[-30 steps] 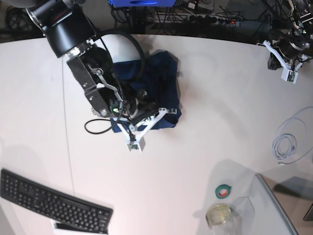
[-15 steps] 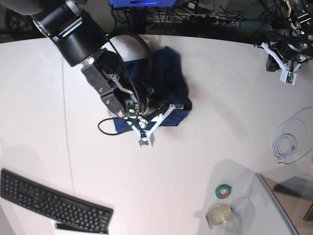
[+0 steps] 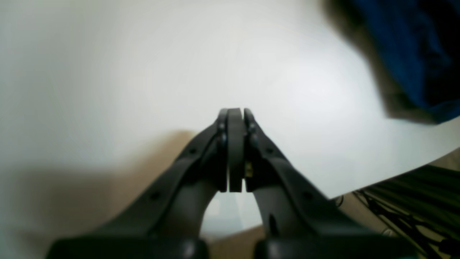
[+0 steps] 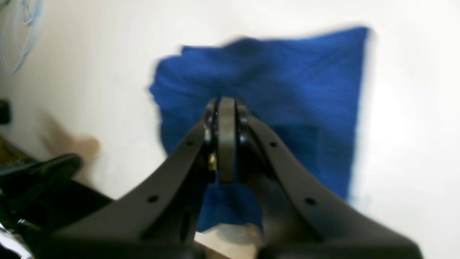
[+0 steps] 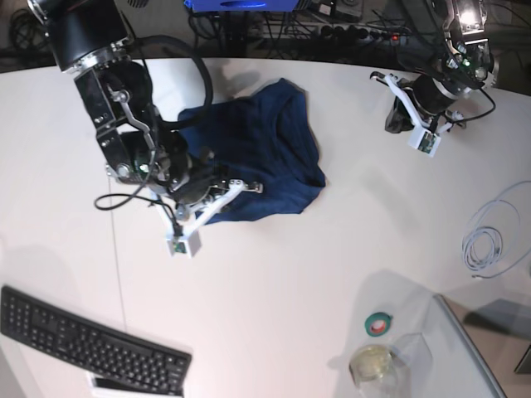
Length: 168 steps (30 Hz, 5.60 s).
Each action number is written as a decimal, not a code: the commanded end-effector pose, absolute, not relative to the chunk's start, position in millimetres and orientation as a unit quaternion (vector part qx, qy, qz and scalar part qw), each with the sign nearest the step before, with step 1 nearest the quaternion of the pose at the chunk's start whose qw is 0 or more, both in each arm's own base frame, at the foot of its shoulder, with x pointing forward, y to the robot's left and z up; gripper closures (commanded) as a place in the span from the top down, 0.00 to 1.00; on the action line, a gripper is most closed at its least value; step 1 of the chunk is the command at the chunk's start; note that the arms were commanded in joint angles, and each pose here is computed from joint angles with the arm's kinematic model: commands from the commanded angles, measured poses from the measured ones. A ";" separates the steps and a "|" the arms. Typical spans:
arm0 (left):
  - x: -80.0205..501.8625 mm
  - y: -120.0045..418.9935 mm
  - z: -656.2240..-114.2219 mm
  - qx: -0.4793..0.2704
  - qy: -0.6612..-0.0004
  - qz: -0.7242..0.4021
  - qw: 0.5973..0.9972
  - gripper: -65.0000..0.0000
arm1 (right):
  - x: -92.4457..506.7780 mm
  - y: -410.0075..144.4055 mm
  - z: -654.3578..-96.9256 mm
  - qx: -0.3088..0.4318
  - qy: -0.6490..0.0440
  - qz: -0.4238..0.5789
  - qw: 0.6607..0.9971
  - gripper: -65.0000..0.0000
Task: Layout the t-shirt on the table in an organized manner, then fold the t-shirt properly
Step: 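Grasp the shirt's side edge with the left gripper and tuck it under, then grasp the collar edge of the folded shirt with both grippers, then drag the folded shirt with the left gripper, rotating it square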
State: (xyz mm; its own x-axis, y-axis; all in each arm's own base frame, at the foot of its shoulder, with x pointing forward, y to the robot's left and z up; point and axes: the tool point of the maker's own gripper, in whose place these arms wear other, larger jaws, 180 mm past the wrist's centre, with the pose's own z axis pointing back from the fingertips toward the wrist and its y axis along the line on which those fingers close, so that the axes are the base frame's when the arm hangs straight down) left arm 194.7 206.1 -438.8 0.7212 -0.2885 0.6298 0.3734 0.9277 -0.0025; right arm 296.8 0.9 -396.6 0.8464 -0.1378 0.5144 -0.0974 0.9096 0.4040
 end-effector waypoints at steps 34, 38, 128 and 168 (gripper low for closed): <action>296.0 159.3 -432.6 -0.207 -0.412 -0.071 0.884 0.68 | 274.8 -91.5 -381.5 0.158 -0.321 -0.076 0.931 0.01; 299.3 138.3 -445.2 -0.229 -0.389 -0.091 0.888 0.67 | 270.7 -93.9 -390.6 0.154 -0.309 -0.080 0.935 0.01; 256.3 74.5 -459.7 -0.376 -0.349 -0.009 0.858 0.84 | 257.0 -88.0 -408.2 0.154 -0.281 -0.077 0.944 0.01; 256.3 103.5 -480.4 -0.215 -0.222 -0.301 0.902 0.00 | 250.0 -196.9 -414.2 0.062 -0.324 -0.192 0.924 0.01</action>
State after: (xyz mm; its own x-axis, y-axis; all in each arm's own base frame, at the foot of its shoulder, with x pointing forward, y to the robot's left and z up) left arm 254.1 106.7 -484.3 0.7296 -0.4431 0.5208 0.6279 0.7358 -0.2537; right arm 241.0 -192.3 -424.0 0.7388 -0.4030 0.5402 0.3259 0.9152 0.2371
